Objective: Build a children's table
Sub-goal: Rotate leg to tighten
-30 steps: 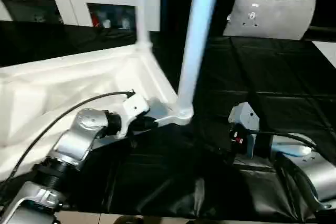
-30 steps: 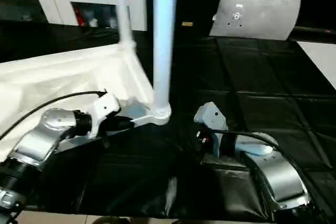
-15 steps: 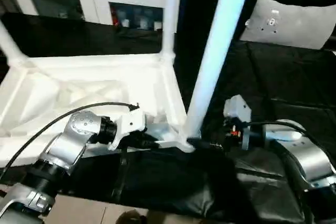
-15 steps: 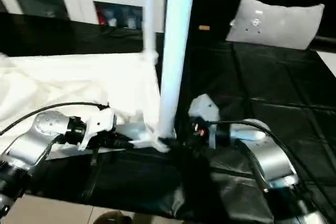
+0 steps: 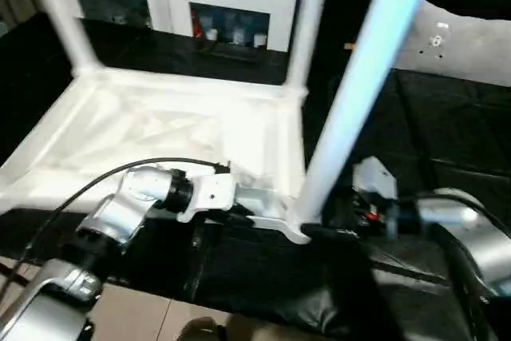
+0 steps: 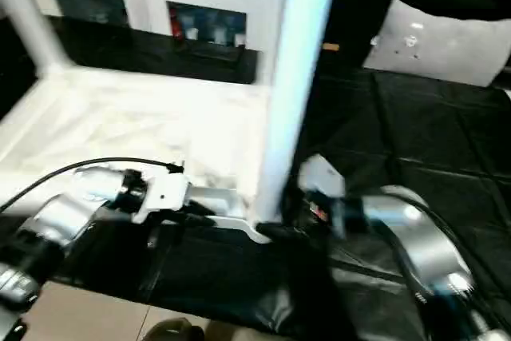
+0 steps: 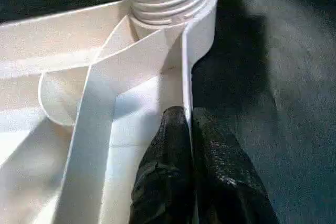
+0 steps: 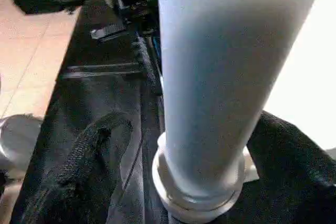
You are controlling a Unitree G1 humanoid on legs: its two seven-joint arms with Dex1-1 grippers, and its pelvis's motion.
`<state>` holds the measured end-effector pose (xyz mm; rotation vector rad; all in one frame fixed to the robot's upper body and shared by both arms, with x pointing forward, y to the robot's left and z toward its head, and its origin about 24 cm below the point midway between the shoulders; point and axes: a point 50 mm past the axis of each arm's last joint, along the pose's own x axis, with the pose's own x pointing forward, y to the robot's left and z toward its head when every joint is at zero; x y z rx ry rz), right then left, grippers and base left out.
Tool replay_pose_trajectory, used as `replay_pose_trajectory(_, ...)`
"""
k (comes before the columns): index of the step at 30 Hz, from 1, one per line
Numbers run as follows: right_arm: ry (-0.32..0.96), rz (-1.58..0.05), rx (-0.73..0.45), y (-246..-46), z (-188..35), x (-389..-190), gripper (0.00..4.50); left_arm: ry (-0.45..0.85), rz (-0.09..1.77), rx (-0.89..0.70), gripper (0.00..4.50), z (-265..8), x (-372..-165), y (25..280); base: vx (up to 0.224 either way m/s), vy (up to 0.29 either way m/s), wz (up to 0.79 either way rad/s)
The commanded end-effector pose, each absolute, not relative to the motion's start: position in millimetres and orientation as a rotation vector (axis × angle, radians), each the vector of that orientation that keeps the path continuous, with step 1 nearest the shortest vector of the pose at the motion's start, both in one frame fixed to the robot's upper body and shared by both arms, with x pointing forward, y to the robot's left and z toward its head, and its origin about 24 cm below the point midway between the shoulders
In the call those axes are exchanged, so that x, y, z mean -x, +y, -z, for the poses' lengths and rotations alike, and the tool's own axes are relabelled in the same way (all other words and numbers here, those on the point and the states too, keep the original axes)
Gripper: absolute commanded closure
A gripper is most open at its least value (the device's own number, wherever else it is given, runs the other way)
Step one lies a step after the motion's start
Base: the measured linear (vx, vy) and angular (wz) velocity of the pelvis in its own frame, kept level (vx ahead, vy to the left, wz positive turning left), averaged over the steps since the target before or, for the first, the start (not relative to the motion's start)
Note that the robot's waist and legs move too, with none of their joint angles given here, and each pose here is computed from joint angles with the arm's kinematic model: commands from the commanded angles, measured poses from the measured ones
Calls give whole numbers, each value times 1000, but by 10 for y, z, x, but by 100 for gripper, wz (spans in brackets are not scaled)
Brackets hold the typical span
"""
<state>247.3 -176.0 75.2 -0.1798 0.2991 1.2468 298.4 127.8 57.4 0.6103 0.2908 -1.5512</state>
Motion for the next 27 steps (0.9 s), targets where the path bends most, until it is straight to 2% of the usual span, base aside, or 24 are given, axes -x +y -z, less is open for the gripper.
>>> replay_pose_trajectory(1, 322, -1251, 148, -1763, -745, -2428, 71, 227, 1454, -526, 450, -764, -3095, 1269, 0, 0, 0)
replay_pose_trajectory(3, 308, -1213, 130, -1774, -746, -2436, 45, 282, 1470, -449, 450, -719, -3059, 1307, 0, 0, 0)
replay_pose_trajectory(5, 303, -1203, 127, -1774, -740, -2424, 35, 307, 1482, -450, 405, -681, -3039, 1344, 0, 0, 0)
replay_pose_trajectory(6, 303, -1203, 126, -1771, -737, -2412, 14, 324, 1485, -448, 393, -660, -3035, 1363, 0, 0, 0)
replay_pose_trajectory(12, 293, -1195, 139, -1760, -735, -2341, 0, 364, 1481, -455, 357, -632, -3072, 1369, 0, 0, 0)
replay_pose_trajectory(21, 290, -1181, 148, -1743, -720, -2320, 0, 459, 1549, -467, 357, -531, -3023, 1313, 0, 0, 0)
replay_pose_trajectory(27, 286, -1174, 158, -1730, -724, -2331, 0, 465, 1537, -506, 357, -512, -3046, 1303, 0, 0, 0)
